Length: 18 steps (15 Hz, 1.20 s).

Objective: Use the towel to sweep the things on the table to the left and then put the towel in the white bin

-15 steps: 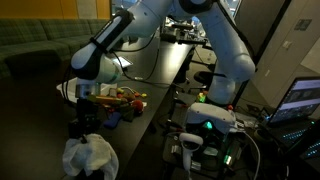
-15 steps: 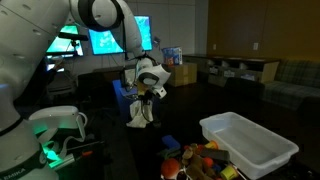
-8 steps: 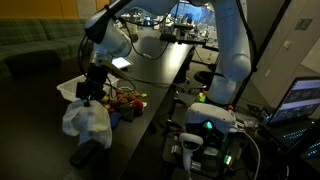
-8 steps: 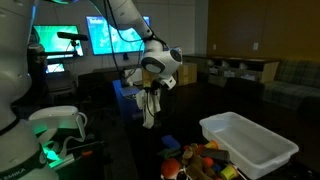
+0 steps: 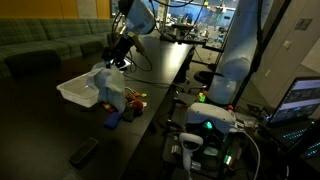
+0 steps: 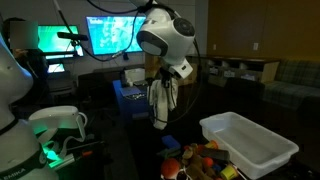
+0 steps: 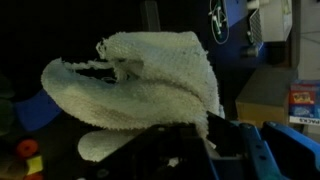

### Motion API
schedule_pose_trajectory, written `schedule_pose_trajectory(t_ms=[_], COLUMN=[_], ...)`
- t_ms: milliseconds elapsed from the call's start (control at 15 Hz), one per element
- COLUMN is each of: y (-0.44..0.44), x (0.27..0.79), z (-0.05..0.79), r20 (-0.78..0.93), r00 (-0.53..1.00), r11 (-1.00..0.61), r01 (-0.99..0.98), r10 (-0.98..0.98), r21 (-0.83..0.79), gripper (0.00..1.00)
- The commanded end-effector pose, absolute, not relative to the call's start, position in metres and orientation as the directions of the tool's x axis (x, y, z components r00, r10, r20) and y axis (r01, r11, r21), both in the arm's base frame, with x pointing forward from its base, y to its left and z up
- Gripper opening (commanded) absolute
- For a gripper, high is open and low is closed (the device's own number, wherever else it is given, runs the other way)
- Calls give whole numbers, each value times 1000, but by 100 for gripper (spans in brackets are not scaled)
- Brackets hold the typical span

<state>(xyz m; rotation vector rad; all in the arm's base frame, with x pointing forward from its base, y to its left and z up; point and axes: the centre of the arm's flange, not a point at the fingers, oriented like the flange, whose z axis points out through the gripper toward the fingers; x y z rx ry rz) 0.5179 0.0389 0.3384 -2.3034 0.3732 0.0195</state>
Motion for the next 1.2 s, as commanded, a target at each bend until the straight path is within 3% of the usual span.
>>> schedule_pose_trajectory(t_ms=[0,533,1133], y=[-30,-142,-281], x=[485,459,479], z=[370,366,276], r20=[-48,152,346], r00=[901,670,340], r11=[-659,-634,-451], r01=[-350,-567,-831], r10=[-431,-726,-875], r21=[-665,-526,-325], gripper=[10,10,10])
